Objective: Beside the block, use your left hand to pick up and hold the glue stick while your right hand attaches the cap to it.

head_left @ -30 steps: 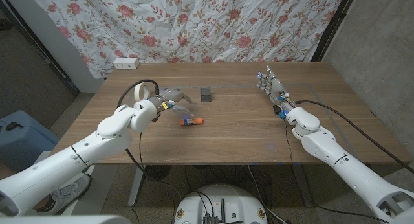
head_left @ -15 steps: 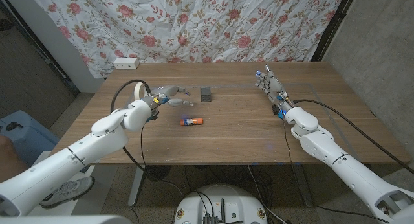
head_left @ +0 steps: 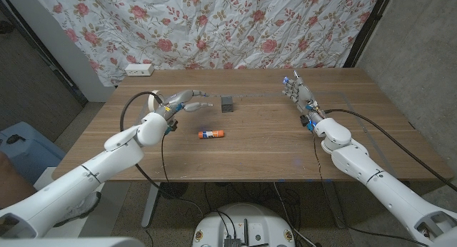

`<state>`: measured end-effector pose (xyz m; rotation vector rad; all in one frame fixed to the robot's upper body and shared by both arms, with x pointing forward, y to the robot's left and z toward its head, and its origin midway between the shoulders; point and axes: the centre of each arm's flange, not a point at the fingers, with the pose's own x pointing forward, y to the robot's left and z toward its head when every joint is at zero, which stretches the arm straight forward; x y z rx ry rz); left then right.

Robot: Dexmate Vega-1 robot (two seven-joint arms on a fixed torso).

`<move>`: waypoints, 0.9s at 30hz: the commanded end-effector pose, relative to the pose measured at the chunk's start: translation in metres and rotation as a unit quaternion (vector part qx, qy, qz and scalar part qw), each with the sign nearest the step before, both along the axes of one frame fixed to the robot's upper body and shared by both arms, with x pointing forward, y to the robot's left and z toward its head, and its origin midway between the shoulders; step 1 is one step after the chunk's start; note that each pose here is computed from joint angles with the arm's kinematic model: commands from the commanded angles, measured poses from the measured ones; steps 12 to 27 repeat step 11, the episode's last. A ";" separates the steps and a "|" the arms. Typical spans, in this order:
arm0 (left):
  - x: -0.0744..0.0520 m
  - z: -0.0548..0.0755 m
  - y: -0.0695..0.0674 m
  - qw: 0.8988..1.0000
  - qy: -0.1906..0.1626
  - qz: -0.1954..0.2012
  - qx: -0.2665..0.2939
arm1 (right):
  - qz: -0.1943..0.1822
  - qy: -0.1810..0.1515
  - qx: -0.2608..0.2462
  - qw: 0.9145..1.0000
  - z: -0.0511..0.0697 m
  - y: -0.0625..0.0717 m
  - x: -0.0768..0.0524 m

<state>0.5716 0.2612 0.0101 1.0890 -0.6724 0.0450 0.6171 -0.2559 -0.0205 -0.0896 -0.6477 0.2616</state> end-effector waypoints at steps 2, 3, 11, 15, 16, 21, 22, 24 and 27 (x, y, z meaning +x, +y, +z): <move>0.020 -0.012 0.005 0.994 -0.022 -0.020 -0.105 | -0.019 0.008 0.016 1.000 -0.001 -0.004 0.001; 0.022 -0.013 0.005 0.993 -0.022 -0.021 -0.113 | -0.019 0.008 0.018 1.000 -0.001 -0.004 0.001; 0.035 -0.016 0.002 0.984 -0.036 -0.019 -0.172 | -0.030 0.019 0.038 0.999 -0.001 -0.007 0.004; 0.035 -0.016 0.002 0.984 -0.036 -0.019 -0.172 | -0.030 0.019 0.038 0.999 -0.001 -0.007 0.004; 0.035 -0.016 0.002 0.984 -0.036 -0.019 -0.172 | -0.030 0.019 0.038 0.999 -0.001 -0.007 0.004; 0.035 -0.016 0.002 0.984 -0.036 -0.019 -0.172 | -0.030 0.019 0.038 0.999 -0.001 -0.007 0.004; 0.035 -0.016 0.002 0.984 -0.036 -0.019 -0.172 | -0.030 0.019 0.038 0.999 -0.001 -0.007 0.004; 0.035 -0.016 0.002 0.984 -0.036 -0.019 -0.172 | -0.030 0.019 0.038 0.999 -0.001 -0.007 0.004; 0.035 -0.016 0.002 0.984 -0.036 -0.019 -0.172 | -0.030 0.019 0.038 0.999 -0.001 -0.007 0.004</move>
